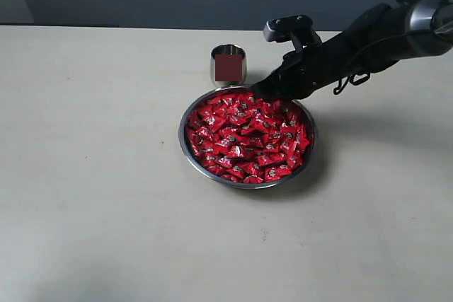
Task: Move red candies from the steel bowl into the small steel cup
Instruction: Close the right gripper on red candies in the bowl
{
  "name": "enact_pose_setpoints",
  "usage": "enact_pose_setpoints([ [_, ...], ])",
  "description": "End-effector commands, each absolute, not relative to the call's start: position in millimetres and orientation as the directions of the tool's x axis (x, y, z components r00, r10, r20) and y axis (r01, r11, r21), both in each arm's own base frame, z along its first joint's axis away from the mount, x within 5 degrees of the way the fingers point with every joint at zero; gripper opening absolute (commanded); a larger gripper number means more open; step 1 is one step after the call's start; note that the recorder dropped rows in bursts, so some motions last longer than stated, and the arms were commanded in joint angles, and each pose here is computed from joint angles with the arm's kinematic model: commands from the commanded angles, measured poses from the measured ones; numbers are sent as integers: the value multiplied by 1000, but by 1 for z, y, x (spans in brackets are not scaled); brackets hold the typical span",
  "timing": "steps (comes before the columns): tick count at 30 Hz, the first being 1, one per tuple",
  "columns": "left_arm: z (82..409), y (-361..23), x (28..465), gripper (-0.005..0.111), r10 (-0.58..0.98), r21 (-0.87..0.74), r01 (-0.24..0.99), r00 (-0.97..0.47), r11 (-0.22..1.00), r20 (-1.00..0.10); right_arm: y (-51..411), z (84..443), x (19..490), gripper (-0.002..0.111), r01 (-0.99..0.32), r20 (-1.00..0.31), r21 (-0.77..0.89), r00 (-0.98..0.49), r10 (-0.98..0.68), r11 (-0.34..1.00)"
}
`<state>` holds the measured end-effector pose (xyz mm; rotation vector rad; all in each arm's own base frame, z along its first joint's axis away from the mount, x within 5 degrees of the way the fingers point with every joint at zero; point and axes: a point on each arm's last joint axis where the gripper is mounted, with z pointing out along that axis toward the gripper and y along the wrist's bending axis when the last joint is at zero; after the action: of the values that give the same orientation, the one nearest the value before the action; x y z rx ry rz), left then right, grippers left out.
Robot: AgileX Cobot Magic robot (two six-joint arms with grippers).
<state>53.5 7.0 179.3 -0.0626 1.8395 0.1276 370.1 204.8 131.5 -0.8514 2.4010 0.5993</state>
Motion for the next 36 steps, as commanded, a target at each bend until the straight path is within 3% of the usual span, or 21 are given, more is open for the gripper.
enact_pose_setpoints([
  [1,183,7,53,0,28,55,-103,-251,993,-967,205,142,368,9,-694,-604,247,-656,-453,676],
  [6,183,7,53,0,28,55,-103,-251,993,-967,204,137,367,41,-714,-589,223,-641,-492,663],
  [14,183,7,53,0,28,55,-103,-251,993,-967,204,127,368,41,-705,-574,228,-654,-492,671],
  [22,183,7,53,0,28,55,-103,-251,993,-967,203,116,369,33,-714,-552,219,-653,-519,665],
  [26,183,7,53,0,28,55,-103,-251,993,-967,202,123,371,0,-704,-576,200,-647,-500,681],
  [36,183,7,53,0,28,55,-103,-251,993,-967,204,160,365,0,-733,-625,207,-609,-489,648],
])
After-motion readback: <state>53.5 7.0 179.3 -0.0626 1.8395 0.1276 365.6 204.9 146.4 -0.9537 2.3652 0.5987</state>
